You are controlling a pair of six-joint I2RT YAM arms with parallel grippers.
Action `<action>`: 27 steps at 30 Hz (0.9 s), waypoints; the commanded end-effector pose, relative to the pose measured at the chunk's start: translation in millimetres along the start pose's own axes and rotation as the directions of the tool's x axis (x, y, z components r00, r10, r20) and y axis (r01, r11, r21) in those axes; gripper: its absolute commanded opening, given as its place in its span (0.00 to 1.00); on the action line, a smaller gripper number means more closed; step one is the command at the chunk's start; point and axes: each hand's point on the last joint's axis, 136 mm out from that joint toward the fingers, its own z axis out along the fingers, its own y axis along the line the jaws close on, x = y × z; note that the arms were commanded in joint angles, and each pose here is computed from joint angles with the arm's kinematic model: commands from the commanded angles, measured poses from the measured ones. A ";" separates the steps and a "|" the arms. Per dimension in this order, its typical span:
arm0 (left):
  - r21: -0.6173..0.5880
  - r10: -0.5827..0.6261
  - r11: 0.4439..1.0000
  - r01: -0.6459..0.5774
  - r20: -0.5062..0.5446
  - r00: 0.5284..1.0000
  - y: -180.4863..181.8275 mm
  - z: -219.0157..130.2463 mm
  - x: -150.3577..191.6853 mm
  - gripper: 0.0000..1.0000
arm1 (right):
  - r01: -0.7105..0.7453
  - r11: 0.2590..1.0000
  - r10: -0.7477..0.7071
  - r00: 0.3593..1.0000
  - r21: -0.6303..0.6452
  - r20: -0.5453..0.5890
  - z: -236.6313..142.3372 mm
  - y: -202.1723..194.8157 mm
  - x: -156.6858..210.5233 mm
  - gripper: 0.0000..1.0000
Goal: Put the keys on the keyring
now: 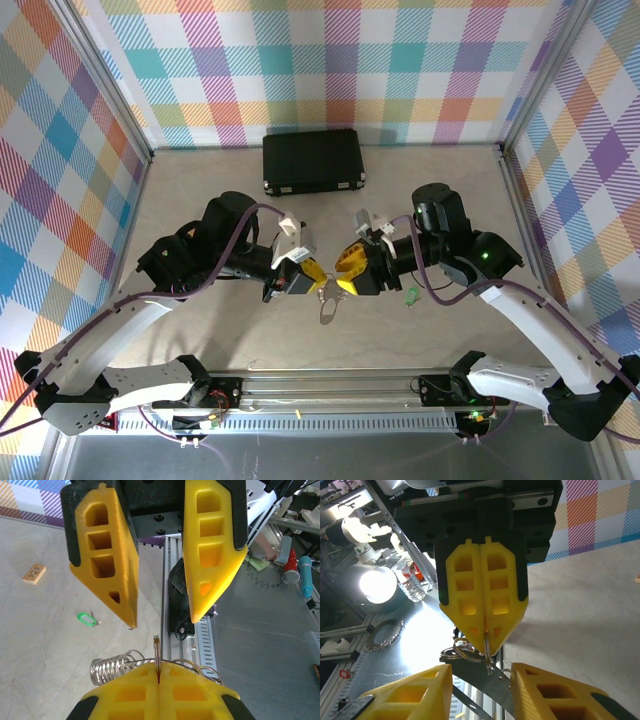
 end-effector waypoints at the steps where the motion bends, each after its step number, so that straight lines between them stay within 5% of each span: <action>1: 0.029 0.038 0.999 -0.039 0.022 0.999 -8.9 -3.0 -8.1 0.00 | 0.054 0.997 -0.054 0.998 -0.049 0.009 -0.3 12.3 -7.9 0.32; 14: 0.028 0.035 0.999 -0.035 0.018 0.999 -8.7 -2.3 -4.9 0.00 | 0.091 0.996 -0.090 0.996 0.004 -0.025 10.1 5.3 -5.8 0.32; 24: 0.023 0.039 0.999 -0.039 -0.002 0.999 -8.3 -2.9 -1.6 0.00 | 0.091 0.996 -0.091 0.995 0.017 -0.042 12.3 3.9 -4.1 0.02; 27: 0.017 0.039 0.999 -0.039 -0.008 0.999 -7.4 -3.3 -0.9 0.00 | 0.100 0.995 -0.099 0.994 0.027 -0.049 12.5 4.0 -3.2 0.00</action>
